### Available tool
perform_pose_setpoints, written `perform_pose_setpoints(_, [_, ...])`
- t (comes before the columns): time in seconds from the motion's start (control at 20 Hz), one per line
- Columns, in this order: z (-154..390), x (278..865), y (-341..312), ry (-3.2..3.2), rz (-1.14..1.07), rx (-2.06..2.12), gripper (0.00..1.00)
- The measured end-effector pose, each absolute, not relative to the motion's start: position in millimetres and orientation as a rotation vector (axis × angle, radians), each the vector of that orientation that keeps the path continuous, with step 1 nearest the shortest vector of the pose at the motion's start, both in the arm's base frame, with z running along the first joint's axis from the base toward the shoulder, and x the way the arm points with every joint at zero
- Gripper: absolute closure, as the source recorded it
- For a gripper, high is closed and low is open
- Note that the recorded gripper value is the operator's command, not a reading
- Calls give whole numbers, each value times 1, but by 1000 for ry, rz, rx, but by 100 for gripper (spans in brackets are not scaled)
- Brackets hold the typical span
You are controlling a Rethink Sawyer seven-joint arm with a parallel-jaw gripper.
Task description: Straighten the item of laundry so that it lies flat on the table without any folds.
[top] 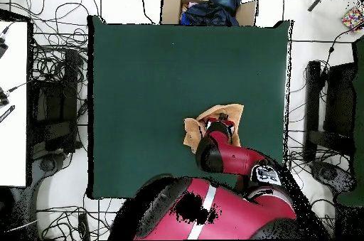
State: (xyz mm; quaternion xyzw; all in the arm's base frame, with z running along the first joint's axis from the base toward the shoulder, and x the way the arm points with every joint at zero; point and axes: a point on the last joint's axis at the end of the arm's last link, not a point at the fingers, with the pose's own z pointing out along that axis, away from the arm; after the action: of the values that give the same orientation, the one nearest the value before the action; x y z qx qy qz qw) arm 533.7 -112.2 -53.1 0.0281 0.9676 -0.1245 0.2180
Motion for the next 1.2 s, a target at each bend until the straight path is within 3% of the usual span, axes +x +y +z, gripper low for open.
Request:
perform_pose_setpoints(0.75, [9, 497, -99, 3165, -200, 372, 100])
perform_pose_setpoints(1.2, [3, 483, -66, 3167, -117, 328, 100])
